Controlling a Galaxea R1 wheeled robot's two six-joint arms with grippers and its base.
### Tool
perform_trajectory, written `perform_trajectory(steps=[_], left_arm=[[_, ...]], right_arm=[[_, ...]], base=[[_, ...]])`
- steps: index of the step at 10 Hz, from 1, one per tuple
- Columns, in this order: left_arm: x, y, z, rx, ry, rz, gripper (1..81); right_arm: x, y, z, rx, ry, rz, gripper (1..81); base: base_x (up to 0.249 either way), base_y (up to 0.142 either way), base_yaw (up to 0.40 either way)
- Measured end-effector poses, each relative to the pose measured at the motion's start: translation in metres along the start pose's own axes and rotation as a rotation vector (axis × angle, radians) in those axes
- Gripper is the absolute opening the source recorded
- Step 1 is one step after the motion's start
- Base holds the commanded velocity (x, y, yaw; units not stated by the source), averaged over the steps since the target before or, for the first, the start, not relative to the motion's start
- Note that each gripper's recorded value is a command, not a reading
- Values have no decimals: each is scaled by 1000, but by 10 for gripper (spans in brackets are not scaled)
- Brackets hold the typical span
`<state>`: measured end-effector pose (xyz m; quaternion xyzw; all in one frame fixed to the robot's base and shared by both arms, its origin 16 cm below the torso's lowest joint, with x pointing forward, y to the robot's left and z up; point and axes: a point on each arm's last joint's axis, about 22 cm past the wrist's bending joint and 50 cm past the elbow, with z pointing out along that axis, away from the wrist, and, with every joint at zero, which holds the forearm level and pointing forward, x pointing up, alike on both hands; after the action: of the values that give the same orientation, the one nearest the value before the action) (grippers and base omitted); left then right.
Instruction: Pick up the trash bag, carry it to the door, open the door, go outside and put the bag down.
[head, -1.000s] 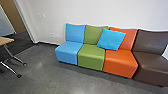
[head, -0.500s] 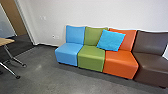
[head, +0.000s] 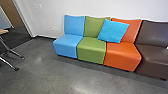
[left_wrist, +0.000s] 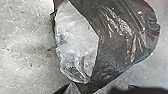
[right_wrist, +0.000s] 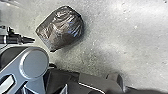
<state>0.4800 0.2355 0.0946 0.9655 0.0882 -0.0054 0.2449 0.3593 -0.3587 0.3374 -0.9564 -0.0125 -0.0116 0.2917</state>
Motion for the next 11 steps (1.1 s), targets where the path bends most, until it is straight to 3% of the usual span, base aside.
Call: perform_trajectory(steps=[1, 5, 7, 9, 11], left_arm=[[3, -2, 6, -1, -10, 5, 811], [52, 23, 28, -41, 38, 66, 811], [47, 28, 49, -54, 25, 75, 811], [39, 16, 84, -46, -6, 60, 811], [25, -16, 118, -19, -44, 32, 811]], right_arm=[[0, 4, 9, 2, 4, -3, 811], [-3, 29, 39, -7, 31, -20, 811], [-7, 39, 53, -9, 35, -22, 811], [-16, 54, 78, -6, 3, -2, 811], [-26, 71, 107, -2, -31, 21, 811]], base=[[0, 0, 0], [0, 0, 0], [0, 0, 0], [0, 0, 0], [0, 0, 0]])
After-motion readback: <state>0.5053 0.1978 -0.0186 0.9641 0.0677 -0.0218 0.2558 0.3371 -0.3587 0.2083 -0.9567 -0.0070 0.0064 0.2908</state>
